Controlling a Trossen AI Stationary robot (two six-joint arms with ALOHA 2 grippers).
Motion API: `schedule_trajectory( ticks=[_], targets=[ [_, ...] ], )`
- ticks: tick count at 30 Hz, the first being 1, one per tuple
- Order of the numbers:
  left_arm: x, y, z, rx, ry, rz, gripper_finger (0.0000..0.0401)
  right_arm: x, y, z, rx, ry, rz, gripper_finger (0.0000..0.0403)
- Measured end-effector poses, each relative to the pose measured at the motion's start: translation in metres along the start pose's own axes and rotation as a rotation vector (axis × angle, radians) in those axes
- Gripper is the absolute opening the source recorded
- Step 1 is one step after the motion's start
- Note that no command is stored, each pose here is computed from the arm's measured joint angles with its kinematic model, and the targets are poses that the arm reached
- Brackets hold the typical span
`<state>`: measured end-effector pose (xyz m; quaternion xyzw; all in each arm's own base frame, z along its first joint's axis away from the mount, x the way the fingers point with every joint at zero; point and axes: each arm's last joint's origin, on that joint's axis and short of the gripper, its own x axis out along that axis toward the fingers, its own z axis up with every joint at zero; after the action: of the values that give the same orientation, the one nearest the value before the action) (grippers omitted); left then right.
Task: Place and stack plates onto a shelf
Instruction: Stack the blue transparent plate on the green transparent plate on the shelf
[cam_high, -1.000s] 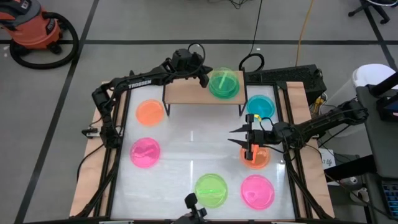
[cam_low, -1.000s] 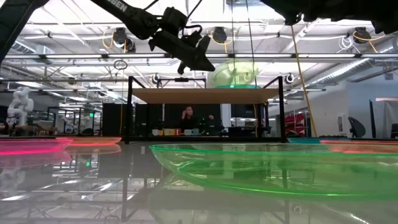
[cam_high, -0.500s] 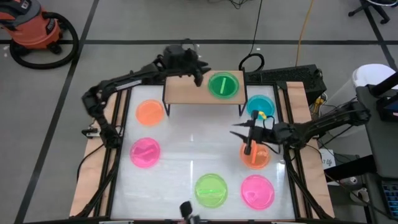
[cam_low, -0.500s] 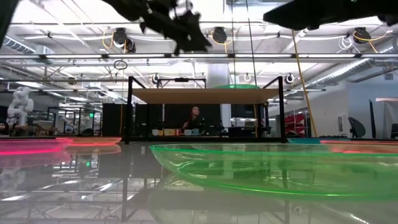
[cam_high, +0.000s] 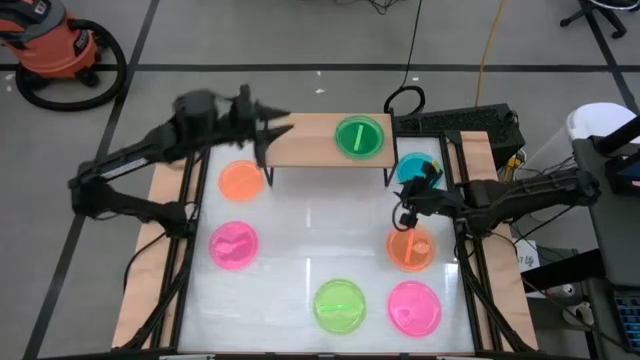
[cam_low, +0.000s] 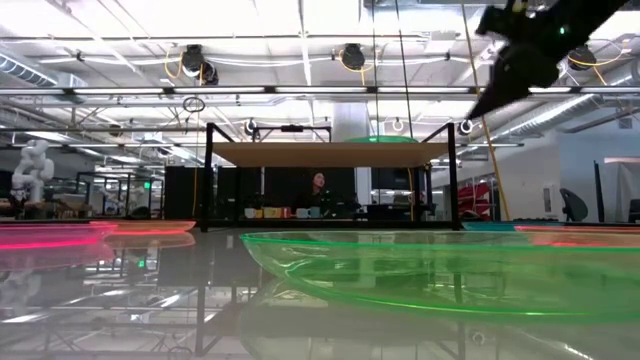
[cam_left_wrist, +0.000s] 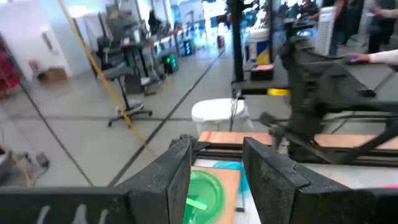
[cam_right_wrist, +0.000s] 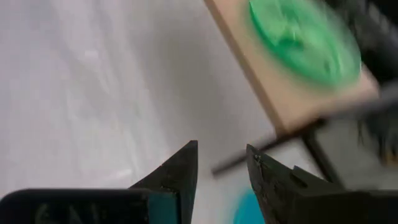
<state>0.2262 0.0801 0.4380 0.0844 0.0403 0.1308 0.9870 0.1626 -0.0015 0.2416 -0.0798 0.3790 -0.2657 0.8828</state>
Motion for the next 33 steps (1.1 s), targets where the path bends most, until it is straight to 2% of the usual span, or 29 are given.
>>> schedule_trajectory(
  ticks=[4, 7, 10, 13, 18, 24, 29, 33],
  targets=[
    [-0.020, -0.022, -0.031, -0.002, -0.067, -0.006, 0.0152, 0.011, -0.007, -0.010, 0.113, 0.154, -0.044, 0.0118],
    [-0.031, -0.039, -0.062, -0.036, -0.129, -0.051, 0.0152, 0.023, -0.010, -0.013, 0.184, 0.225, -0.097, 0.0118],
    [-0.038, -0.053, -0.095, -0.034, -0.191, -0.076, 0.0152, 0.038, -0.010, -0.015, 0.135, 0.307, -0.123, 0.0118],
    [-0.043, -0.059, -0.126, -0.003, -0.207, -0.033, 0.0152, 0.053, -0.009, -0.019, 0.070, 0.395, -0.145, 0.0118],
    [-0.050, -0.063, -0.159, -0.064, -0.196, -0.007, 0.0152, 0.075, -0.007, -0.031, 0.049, 0.524, -0.159, 0.0118],
    [-0.053, -0.067, -0.178, -0.073, -0.220, -0.010, 0.0152, 0.089, -0.006, -0.053, 0.051, 0.600, -0.148, 0.0118],
    [-0.053, -0.067, -0.178, -0.088, -0.221, -0.012, 0.0152, 0.098, -0.006, -0.074, 0.084, 0.608, -0.096, 0.0119],
    [-0.053, -0.067, -0.178, -0.093, -0.221, -0.014, 0.0152, 0.103, -0.009, -0.087, 0.117, 0.596, -0.109, 0.0118]
  ],
)
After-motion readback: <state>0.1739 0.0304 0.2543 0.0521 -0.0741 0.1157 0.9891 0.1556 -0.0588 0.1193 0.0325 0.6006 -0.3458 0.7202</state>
